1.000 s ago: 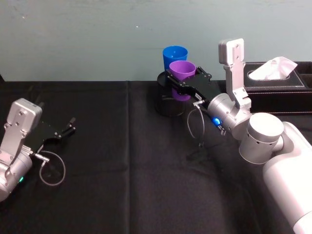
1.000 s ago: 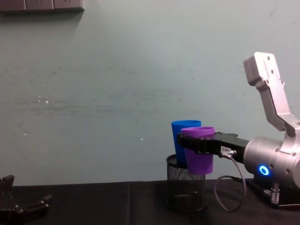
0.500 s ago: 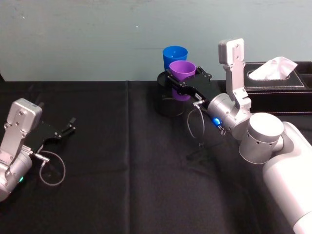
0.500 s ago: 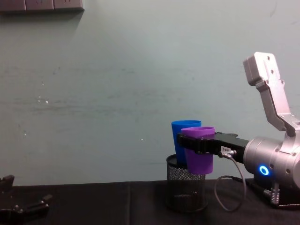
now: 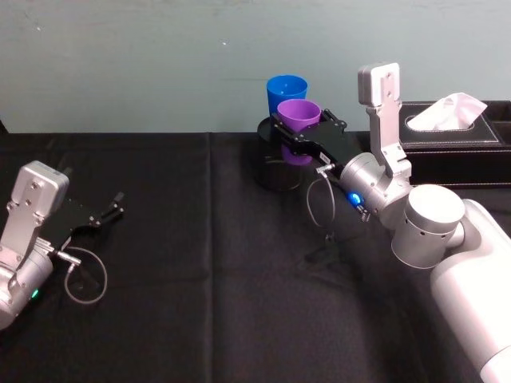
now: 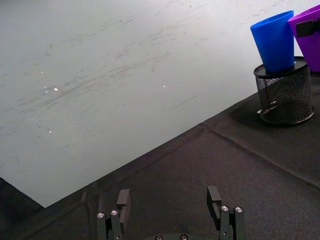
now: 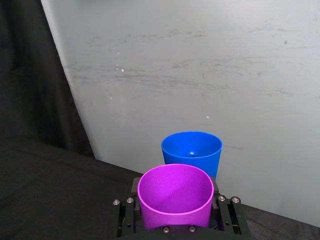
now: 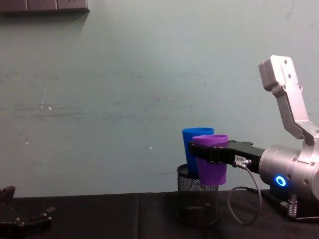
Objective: Pick up one cup with a gripper and tap it against the other cup.
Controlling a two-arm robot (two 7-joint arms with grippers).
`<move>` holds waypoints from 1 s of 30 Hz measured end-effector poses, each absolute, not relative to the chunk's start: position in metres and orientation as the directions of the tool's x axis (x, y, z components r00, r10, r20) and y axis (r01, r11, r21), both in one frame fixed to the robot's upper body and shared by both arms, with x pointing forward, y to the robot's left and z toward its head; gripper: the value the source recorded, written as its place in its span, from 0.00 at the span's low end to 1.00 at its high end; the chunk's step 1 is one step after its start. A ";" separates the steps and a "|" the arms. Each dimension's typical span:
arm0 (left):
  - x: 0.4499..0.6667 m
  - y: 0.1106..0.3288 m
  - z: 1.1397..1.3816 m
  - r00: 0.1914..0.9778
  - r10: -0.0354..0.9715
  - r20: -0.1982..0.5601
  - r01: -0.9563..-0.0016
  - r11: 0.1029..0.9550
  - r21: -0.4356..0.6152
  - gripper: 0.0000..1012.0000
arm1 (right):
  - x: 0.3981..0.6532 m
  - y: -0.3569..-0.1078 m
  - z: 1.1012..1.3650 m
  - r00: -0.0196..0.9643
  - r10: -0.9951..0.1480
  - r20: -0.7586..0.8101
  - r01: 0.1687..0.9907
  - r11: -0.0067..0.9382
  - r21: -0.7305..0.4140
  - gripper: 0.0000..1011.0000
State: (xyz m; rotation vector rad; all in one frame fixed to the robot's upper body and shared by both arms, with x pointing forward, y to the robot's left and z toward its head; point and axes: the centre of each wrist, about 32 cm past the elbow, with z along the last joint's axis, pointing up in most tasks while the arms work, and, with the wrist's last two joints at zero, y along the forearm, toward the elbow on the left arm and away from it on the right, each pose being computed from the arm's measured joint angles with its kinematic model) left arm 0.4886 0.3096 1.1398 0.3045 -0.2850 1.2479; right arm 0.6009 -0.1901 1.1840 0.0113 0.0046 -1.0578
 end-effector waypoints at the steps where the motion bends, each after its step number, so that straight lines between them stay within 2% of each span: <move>1: 0.489 0.310 1.140 0.292 0.880 0.374 -0.955 0.287 0.070 0.99 | 0.601 -0.190 1.184 0.491 -0.871 -0.009 0.871 0.491 0.007 0.74; 30: 0.489 0.310 1.140 0.292 0.880 0.374 -0.955 0.287 0.070 0.99 | 0.601 -0.190 1.184 0.491 -0.871 -0.009 0.871 0.491 0.007 0.74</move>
